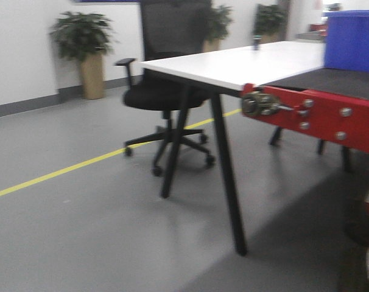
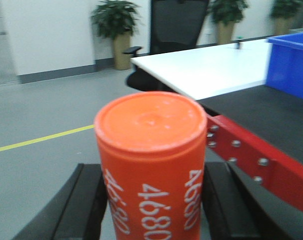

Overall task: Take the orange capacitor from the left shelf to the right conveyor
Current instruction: 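Drive the base to the conveyor holding the capacitor in the right gripper, then move the right gripper over the steel tray on the conveyor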

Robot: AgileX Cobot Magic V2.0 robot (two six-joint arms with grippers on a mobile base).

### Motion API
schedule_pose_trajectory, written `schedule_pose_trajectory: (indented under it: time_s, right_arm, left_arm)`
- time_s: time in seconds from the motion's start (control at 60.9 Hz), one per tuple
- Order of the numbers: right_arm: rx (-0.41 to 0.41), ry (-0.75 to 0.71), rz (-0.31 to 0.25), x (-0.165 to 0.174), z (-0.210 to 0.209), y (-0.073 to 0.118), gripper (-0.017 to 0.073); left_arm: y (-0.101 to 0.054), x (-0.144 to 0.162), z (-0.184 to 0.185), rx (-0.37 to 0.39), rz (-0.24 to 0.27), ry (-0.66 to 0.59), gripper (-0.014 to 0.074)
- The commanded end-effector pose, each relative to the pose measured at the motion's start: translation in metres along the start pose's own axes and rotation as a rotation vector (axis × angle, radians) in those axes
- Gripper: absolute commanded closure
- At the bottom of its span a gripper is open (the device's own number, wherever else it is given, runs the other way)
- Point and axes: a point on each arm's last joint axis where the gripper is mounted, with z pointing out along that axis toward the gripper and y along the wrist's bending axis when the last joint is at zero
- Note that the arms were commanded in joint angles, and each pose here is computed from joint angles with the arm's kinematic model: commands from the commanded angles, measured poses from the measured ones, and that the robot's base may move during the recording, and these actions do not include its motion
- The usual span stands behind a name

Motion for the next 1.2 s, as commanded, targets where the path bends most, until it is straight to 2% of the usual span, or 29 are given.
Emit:
schedule_pose_trajectory:
  time_s: [0.0,1.182]
  right_arm:
    - [-0.001,-0.107,-0.015,-0.0165,-0.0018,0.0011,0.0512]
    - [-0.001,-0.107,-0.015,-0.0165,-0.0018,0.0011,0.0512]
  left_arm:
    - [0.0002,-0.0104,-0.0016,-0.003,-0.005,-0.107,0.072]
    - [0.0002,-0.0104,-0.0016,-0.003,-0.005,-0.107,0.072]
